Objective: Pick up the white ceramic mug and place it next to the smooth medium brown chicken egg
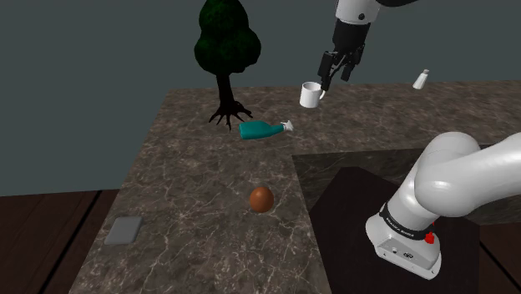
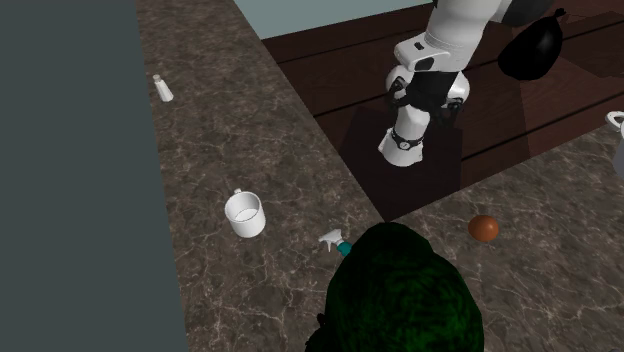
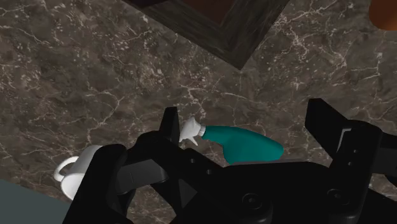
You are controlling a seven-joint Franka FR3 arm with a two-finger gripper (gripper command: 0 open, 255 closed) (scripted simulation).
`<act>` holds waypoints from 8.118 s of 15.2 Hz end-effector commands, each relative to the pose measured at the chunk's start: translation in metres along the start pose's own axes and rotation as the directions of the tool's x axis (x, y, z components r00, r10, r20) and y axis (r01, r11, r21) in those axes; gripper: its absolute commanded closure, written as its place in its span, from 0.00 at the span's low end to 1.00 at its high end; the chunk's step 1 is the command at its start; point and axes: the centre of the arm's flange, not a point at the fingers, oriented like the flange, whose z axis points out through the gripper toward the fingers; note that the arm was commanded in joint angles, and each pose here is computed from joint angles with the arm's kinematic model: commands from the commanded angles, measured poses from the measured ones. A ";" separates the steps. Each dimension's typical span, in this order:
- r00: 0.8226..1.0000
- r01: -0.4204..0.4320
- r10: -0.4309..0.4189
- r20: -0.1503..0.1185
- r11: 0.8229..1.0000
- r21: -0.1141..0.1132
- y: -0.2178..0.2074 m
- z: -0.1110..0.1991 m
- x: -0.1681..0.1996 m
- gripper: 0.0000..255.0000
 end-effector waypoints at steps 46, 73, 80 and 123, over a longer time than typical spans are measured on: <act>0.998 0.056 -0.056 0.010 0.998 0.022 0.263 0.269 0.289 0.00; 0.998 0.056 -0.056 0.010 0.998 0.022 0.265 0.206 0.292 1.00; 0.998 0.056 -0.056 0.010 0.998 0.022 0.266 0.169 0.293 1.00; 0.998 0.056 -0.056 0.010 0.998 0.022 -0.086 0.078 0.153 1.00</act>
